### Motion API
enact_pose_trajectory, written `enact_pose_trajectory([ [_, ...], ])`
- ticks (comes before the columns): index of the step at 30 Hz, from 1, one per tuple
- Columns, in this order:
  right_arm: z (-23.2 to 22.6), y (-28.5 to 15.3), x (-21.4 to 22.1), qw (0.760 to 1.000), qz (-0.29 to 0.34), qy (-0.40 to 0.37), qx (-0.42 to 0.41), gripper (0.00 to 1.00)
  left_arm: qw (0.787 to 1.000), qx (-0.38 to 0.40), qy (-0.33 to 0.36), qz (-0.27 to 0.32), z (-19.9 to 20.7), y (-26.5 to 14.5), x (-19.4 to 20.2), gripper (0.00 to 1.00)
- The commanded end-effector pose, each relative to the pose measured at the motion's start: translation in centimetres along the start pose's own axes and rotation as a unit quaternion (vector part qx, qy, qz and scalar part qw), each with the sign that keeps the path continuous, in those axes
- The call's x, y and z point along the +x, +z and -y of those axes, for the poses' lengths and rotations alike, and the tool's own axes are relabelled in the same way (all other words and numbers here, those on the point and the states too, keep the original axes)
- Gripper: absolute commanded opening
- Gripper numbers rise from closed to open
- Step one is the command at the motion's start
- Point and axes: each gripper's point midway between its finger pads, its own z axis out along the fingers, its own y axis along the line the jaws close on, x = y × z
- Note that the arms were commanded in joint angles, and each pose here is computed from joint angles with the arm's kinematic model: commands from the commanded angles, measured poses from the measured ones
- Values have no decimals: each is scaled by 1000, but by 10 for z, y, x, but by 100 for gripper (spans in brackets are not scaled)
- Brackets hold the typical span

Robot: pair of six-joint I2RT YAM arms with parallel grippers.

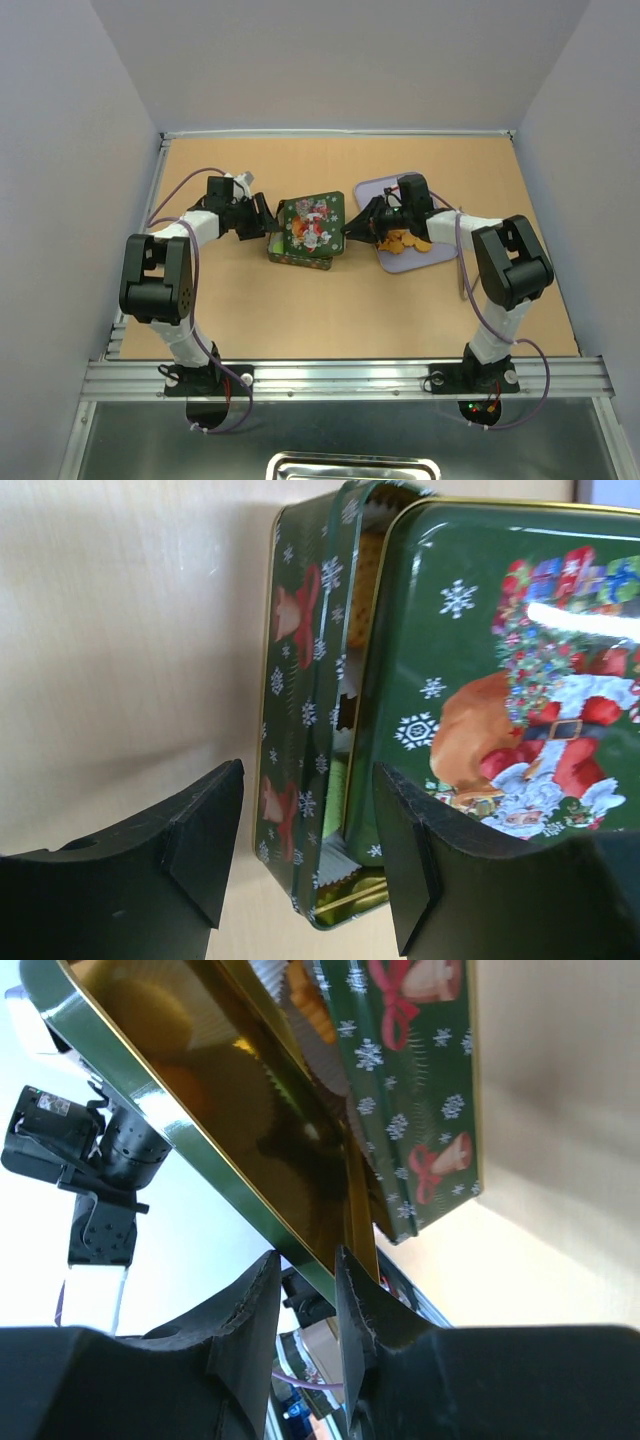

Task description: Pack the cookies

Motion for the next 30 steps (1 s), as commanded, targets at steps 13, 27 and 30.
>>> enact_pose_trajectory([
  [13,49,4,13,999,-19,23,31,23,998,62,-7,33,25,-5,-10,65],
  [27,52,7,11,999,-23,24,33,20,991,120,-16,57,41,-13,0,66],
  [30,49,8,11,999,-24,20,31,19,988,140,-16,64,45,-15,3,67],
])
